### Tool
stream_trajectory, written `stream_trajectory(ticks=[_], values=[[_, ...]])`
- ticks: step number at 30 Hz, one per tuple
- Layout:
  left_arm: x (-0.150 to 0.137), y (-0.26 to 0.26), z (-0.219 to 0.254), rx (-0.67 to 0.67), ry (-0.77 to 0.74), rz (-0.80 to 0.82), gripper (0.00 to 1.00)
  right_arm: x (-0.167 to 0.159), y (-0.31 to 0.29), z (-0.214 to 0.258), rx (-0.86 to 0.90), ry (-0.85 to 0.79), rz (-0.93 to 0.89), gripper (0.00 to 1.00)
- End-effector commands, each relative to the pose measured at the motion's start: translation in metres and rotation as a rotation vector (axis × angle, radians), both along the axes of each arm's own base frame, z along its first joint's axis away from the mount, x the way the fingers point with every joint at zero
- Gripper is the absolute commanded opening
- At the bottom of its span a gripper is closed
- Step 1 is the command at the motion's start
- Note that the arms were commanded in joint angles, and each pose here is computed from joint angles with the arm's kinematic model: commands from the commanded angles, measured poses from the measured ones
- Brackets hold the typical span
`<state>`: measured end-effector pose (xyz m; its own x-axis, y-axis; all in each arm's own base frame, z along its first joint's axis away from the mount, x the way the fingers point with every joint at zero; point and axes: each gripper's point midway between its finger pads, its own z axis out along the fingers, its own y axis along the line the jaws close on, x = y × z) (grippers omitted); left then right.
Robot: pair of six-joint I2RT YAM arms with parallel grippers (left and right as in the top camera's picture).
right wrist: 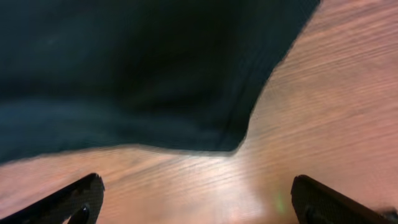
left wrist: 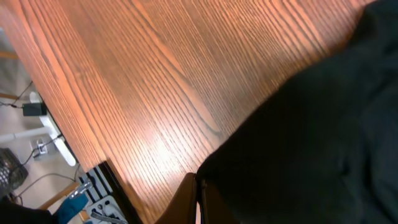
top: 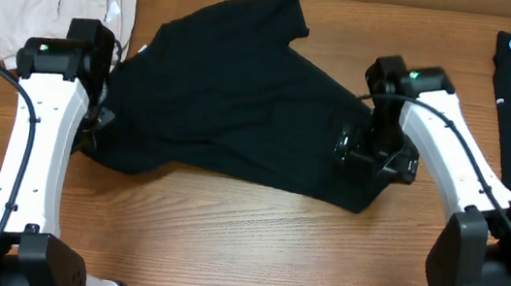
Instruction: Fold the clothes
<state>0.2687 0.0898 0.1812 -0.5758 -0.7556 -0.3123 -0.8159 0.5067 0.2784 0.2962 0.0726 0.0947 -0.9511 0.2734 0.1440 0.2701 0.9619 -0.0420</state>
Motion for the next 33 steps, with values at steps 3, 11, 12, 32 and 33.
stream_trajectory(ticks=[3, 11, 12, 32, 33], values=[[0.002, -0.001, 0.008, -0.006, -0.044, 0.024, 0.04, -0.006, -0.002, -0.015, 0.057, 0.006, 0.026, 1.0], [0.003, -0.003, 0.007, -0.014, -0.045, 0.019, 0.04, -0.023, 0.002, -0.035, 0.095, 0.058, 0.041, 1.0], [0.003, -0.003, 0.007, -0.014, -0.044, 0.016, 0.04, -0.023, 0.0, -0.042, 0.094, 0.051, 0.037, 1.0], [0.005, -0.005, 0.005, -0.029, -0.05, 0.01, 0.04, 0.001, -0.013, -0.082, 0.199, -0.083, -0.073, 1.0], [0.005, -0.005, 0.005, -0.029, -0.05, 0.01, 0.04, -0.001, -0.013, -0.084, 0.198, -0.078, -0.079, 1.0]])
